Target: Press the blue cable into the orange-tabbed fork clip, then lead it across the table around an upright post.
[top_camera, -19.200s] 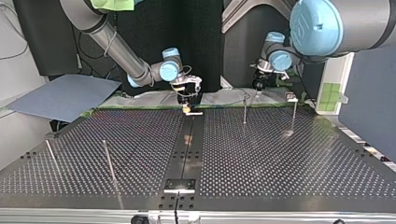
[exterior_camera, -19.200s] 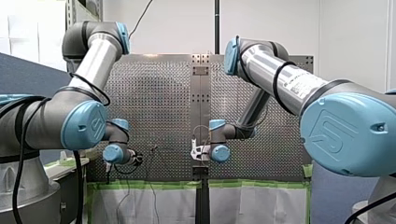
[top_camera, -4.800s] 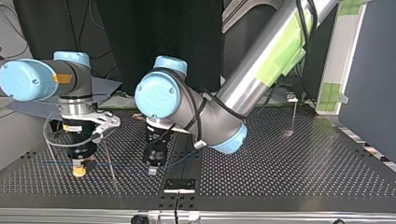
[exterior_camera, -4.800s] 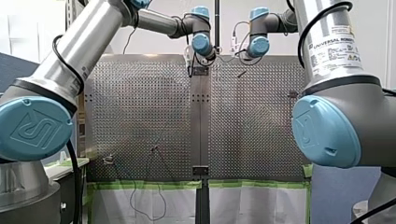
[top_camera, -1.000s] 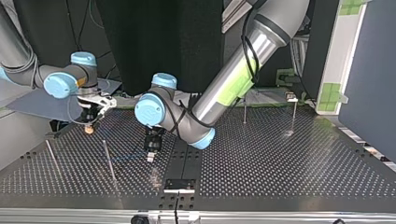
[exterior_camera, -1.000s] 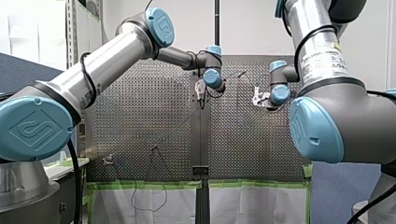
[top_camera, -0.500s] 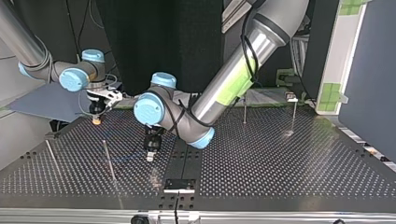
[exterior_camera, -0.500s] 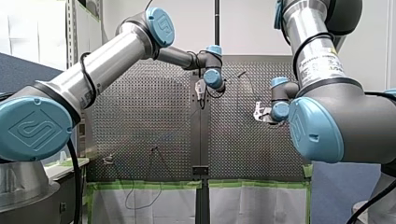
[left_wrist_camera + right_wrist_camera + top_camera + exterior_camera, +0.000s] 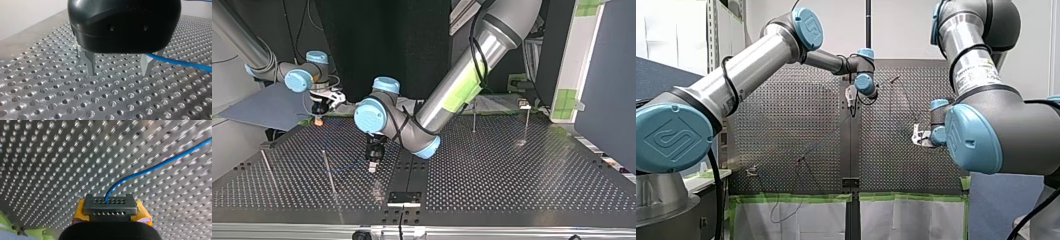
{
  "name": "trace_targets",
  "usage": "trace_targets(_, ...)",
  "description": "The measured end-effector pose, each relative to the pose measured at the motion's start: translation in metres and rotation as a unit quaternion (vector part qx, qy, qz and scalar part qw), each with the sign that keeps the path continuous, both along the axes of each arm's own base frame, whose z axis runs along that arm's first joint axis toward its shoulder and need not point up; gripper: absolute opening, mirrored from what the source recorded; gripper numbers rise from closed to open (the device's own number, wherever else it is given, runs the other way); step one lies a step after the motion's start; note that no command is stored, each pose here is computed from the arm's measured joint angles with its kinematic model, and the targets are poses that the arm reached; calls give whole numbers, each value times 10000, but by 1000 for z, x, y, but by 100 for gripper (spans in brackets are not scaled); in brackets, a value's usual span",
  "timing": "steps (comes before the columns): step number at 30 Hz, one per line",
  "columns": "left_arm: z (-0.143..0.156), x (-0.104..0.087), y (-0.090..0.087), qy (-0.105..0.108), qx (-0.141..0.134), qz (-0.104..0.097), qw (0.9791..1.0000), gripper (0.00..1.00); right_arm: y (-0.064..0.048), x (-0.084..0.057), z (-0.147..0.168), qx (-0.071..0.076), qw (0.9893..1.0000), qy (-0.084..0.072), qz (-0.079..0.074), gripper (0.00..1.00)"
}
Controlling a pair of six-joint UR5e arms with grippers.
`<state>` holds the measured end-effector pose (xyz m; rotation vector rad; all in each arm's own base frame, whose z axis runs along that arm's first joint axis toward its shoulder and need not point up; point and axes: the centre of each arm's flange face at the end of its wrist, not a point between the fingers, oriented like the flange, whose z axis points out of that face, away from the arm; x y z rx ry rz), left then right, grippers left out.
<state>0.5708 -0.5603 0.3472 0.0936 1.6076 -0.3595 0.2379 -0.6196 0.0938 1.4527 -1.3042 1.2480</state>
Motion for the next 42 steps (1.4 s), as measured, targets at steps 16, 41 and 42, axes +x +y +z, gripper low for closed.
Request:
trace_targets(16, 0, 0, 0, 4, 4, 1, 10000, 89, -11, -36, -56, 169, 9994, -14, -304, 0)
trace_targets(41, 0, 3, 3, 9, 12, 23, 10000, 89, -13, -69, -121, 299, 9979, -121, -569, 0)
trace_targets(42, 0, 3, 3, 9, 12, 24, 10000, 89, -14, -69, -122, 286, 9978, -135, -576, 0)
